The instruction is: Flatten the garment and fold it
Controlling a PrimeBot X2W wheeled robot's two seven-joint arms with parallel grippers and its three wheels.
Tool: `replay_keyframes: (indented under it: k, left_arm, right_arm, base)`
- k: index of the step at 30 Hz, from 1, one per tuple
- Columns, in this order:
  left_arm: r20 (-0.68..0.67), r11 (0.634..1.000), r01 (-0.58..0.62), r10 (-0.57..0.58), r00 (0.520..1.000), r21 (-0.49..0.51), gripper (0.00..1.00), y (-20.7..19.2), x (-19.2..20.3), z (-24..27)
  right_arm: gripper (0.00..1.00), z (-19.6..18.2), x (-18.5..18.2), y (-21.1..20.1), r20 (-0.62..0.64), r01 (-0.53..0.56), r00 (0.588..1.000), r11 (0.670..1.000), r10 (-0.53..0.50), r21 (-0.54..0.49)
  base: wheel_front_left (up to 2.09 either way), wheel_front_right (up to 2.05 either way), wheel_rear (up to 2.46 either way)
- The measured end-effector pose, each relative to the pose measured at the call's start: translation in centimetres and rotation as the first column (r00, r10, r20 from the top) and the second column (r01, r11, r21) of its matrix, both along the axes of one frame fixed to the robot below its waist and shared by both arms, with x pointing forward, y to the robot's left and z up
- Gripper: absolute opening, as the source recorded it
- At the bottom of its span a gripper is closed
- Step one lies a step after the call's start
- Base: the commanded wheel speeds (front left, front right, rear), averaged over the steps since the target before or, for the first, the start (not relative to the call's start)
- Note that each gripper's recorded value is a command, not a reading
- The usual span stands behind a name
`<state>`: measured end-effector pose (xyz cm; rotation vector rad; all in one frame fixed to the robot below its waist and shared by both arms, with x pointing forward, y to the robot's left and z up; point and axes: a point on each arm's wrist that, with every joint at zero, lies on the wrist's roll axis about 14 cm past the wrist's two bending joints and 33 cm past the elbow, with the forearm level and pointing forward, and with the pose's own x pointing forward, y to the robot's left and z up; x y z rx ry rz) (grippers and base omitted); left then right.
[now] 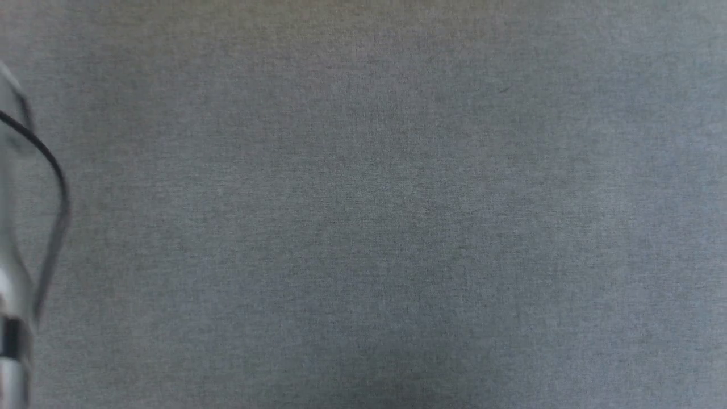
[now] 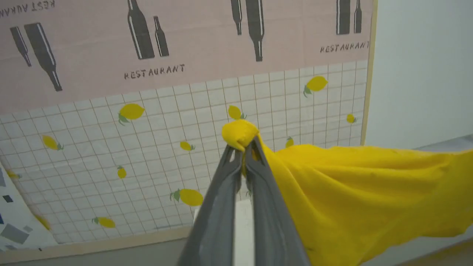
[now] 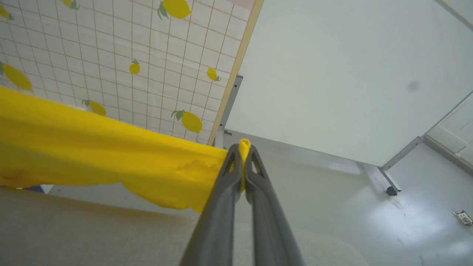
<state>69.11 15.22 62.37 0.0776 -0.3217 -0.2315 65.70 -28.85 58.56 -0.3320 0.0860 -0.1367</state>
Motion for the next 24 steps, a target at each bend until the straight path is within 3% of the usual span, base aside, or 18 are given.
replay_keyframes:
  k: [3,6,11,18,24]
  left_arm:
    - [-0.228,0.999,0.017,-0.006,0.974,0.044,0.00,0.4,-2.0,-7.6]
    - [-0.424,0.997,0.043,-0.015,0.906,0.057,0.00,0.8,-5.6,-14.0]
    - [-0.688,0.993,0.115,-0.061,0.723,0.033,0.00,0.3,-14.7,-22.2]
    - [-0.824,0.987,0.142,-0.142,0.549,-0.075,0.00,-0.4,-25.0,-25.1]
    - [-0.874,0.988,0.099,-0.153,0.461,-0.121,0.00,-0.4,-32.2,-25.4]
  right_arm:
    - [0.00,-5.8,-2.5,0.4,-0.131,-0.003,0.991,0.998,0.012,0.067]
    - [0.00,-10.2,-5.9,0.8,-0.224,0.013,0.974,0.989,0.020,0.146]
    - [0.00,-15.3,-12.7,0.9,-0.345,0.087,0.939,0.954,0.018,0.287]
    - [0.00,-17.3,-21.0,0.6,-0.423,0.156,0.906,0.928,0.002,0.338]
    - [0.00,-18.2,-27.4,0.6,-0.474,0.223,0.880,0.903,-0.025,0.367]
  base:
    - [0.00,0.00,0.00]
    - [0.00,0.00,0.00]
    - [0.00,0.00,0.00]
    - [0.00,0.00,0.00]
    - [0.00,0.00,0.00]
